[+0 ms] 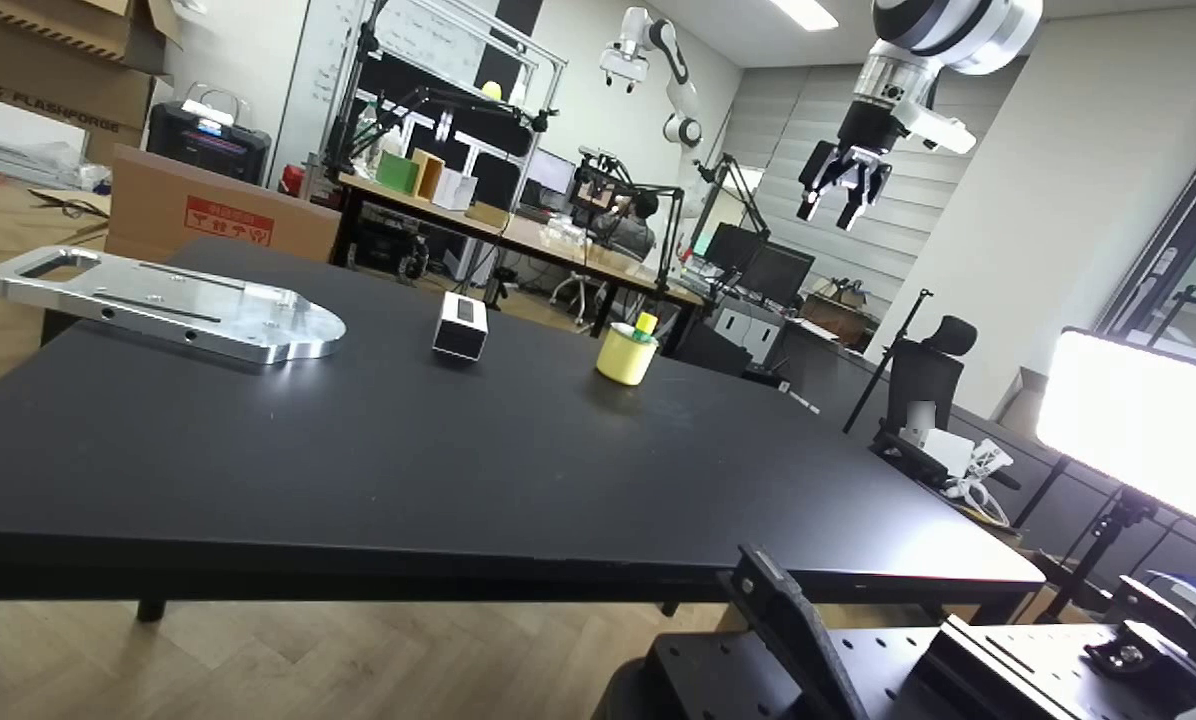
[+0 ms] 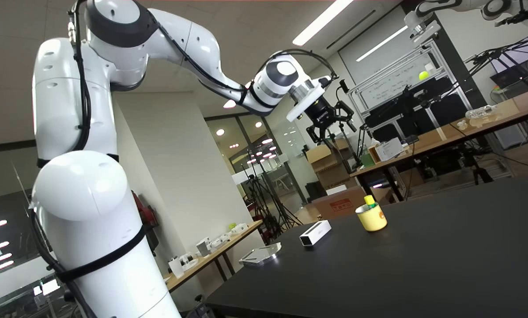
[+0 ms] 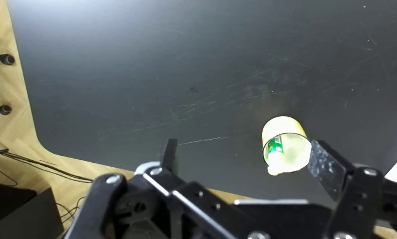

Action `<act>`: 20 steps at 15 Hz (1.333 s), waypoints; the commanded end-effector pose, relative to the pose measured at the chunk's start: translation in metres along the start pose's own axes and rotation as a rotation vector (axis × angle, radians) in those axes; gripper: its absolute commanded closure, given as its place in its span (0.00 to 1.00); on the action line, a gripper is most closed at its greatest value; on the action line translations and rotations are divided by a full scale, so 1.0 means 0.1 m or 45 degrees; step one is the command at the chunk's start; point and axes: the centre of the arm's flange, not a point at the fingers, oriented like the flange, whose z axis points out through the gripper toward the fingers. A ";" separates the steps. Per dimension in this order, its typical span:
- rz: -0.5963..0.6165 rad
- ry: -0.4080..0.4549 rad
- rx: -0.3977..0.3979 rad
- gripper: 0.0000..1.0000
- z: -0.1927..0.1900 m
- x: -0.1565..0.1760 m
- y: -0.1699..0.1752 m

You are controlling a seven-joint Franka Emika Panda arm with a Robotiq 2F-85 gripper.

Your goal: Pick up the glue stick from the yellow cup and put it on the table

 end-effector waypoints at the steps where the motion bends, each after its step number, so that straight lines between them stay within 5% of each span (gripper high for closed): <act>1: 0.002 0.050 -0.029 0.00 0.24 0.59 -0.01; 6: -0.007 0.141 0.008 0.00 0.71 1.32 -0.26; 10: 0.177 0.174 0.102 0.00 1.16 1.70 -0.39; 20: 0.227 0.001 0.217 0.00 2.26 1.92 -0.70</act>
